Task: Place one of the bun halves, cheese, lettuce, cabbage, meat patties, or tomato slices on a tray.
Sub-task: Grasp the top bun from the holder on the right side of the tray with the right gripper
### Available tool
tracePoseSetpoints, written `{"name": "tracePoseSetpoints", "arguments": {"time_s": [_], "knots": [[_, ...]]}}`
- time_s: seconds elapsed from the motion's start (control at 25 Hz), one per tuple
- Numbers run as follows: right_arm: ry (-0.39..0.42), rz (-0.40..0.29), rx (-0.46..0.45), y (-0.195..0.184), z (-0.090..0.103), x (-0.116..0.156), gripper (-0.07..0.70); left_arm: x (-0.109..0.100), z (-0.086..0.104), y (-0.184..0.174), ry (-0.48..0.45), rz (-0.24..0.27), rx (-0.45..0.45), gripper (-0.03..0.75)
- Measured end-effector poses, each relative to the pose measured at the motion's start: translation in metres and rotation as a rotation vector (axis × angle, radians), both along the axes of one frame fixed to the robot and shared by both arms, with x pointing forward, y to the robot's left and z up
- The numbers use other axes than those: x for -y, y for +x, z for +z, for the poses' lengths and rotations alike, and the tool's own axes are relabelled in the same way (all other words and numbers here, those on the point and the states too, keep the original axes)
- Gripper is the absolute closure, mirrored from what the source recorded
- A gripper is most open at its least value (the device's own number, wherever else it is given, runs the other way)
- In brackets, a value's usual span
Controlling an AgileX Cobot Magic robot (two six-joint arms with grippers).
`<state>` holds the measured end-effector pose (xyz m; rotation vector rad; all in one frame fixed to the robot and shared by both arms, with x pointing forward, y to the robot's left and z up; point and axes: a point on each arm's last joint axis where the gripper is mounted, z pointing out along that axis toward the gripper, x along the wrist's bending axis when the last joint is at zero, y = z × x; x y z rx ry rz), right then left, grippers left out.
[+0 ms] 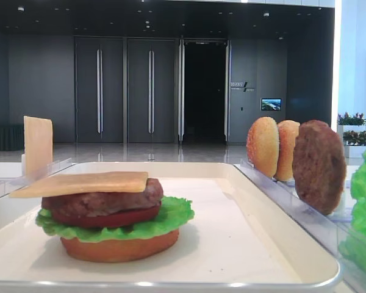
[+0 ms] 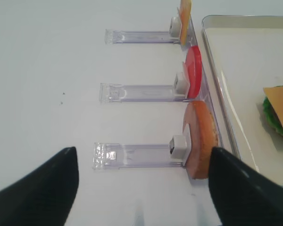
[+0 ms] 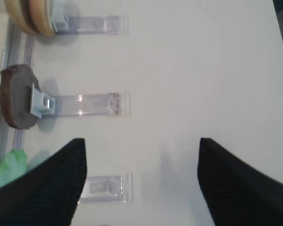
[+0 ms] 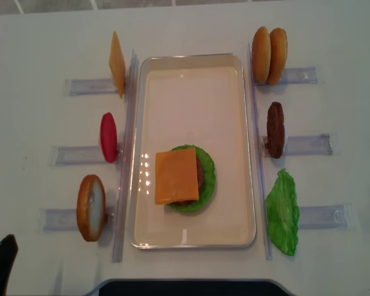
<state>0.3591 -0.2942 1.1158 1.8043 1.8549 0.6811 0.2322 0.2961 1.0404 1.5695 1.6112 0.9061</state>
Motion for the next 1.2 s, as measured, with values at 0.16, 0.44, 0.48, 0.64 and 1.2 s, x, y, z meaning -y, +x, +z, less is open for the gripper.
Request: {"name": "tracePoseSetpoints", "arguments": {"time_s": [0.16, 0.44, 0.48, 0.64, 1.2], "knots": [[0.008, -0.012, -0.068, 0.051, 0.012, -0.001, 0.129, 0.000, 0.000, 0.000, 0.000, 0.000, 0.000, 0.055], [0.006, -0.021, -0.103, 0.124, 0.027, -0.003, 0.129, 0.000, 0.000, 0.000, 0.000, 0.000, 0.001, 0.055], [0.006, -0.021, -0.103, 0.132, 0.029, -0.003, 0.129, 0.000, 0.000, 0.000, 0.001, 0.000, 0.001, 0.055], [0.001, -0.021, -0.129, 0.168, 0.024, -0.003, 0.129, 0.000, 0.000, 0.000, 0.000, -0.001, 0.001, 0.055], [-0.023, -0.014, -0.239, 0.255, -0.016, -0.004, 0.129, 0.000, 0.000, 0.000, -0.001, -0.002, 0.001, 0.055]]}}
